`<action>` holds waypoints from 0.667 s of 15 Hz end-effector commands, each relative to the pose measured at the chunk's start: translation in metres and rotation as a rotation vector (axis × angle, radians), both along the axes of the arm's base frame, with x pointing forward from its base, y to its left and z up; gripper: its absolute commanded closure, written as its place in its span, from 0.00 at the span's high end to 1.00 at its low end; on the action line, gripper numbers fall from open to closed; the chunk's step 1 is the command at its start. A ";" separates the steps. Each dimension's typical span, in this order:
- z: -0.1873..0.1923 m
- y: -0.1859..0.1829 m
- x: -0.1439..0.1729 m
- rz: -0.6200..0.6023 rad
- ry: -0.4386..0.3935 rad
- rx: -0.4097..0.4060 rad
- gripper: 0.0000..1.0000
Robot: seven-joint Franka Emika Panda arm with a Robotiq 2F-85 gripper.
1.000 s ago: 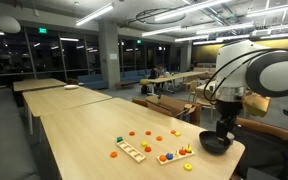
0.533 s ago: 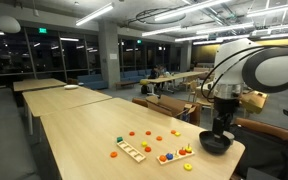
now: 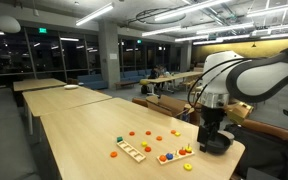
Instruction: Place the yellow ring at the front of the table on the wooden board, remove the yellow ring on the right from the wooden board
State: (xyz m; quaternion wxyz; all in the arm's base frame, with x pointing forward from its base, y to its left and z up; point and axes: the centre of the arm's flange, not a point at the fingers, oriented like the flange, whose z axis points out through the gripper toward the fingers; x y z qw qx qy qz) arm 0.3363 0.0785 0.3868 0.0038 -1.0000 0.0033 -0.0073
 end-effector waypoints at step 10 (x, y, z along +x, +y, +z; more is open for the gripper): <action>-0.070 0.005 0.098 -0.085 0.119 0.092 1.00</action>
